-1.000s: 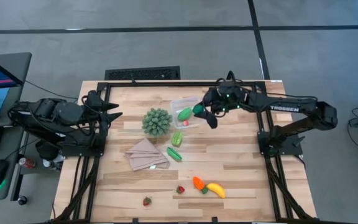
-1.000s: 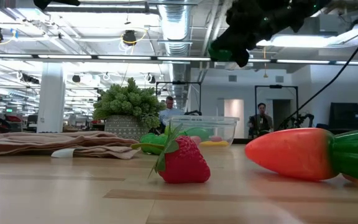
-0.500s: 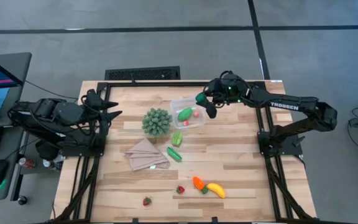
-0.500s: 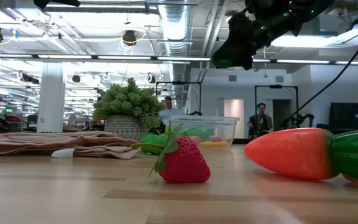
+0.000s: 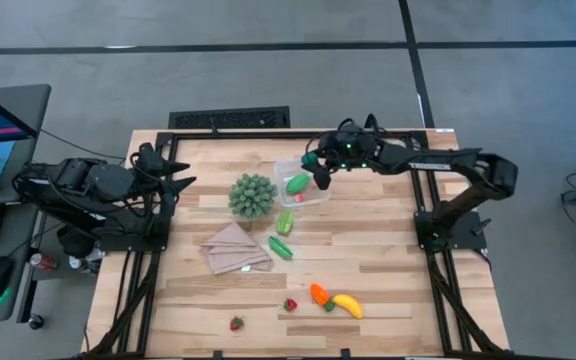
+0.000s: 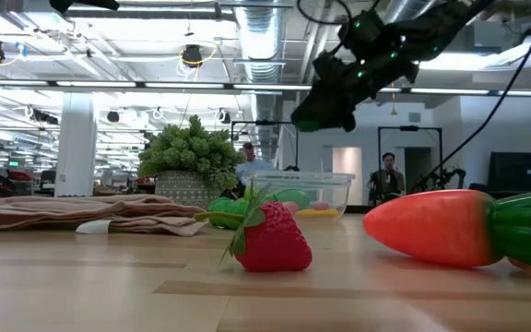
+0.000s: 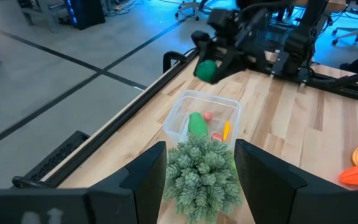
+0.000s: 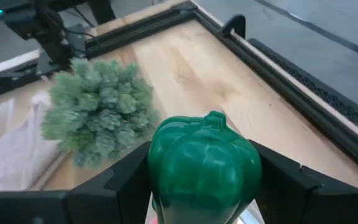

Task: Pick and placing Produce into tupperware
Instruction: Put the green bell pepper into the transparent bin, then put the banana into the transparent bin

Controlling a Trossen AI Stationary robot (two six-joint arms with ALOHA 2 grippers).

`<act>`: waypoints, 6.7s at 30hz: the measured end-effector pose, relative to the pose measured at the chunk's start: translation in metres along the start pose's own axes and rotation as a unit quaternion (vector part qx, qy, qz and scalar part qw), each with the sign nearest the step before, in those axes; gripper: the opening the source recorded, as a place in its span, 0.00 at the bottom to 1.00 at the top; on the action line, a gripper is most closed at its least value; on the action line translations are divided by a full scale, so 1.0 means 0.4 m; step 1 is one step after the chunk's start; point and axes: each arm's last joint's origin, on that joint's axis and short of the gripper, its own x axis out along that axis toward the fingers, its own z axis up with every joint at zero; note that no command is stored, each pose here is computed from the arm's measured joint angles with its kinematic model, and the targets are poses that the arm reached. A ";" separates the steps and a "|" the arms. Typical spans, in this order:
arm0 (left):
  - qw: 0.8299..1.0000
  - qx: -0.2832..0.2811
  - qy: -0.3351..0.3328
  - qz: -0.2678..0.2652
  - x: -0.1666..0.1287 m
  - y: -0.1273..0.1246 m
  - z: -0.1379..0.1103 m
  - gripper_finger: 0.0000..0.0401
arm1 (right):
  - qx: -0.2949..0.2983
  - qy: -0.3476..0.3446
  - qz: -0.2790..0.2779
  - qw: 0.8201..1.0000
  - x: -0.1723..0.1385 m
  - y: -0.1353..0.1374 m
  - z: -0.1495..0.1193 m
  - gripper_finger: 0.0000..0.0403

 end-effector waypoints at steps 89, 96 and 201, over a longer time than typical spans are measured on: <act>1.000 -0.019 -0.003 0.007 0.000 0.001 0.000 0.45 | 0.032 0.011 -0.009 0.999 0.243 0.006 -0.101 0.57; 1.000 -0.017 0.001 0.010 0.000 0.002 -0.002 0.45 | 0.038 0.016 -0.010 0.999 0.249 0.003 -0.108 0.57; 0.998 0.037 0.015 -0.050 0.029 -0.037 0.009 0.45 | 0.063 -0.115 0.241 0.962 -0.332 0.244 0.154 0.71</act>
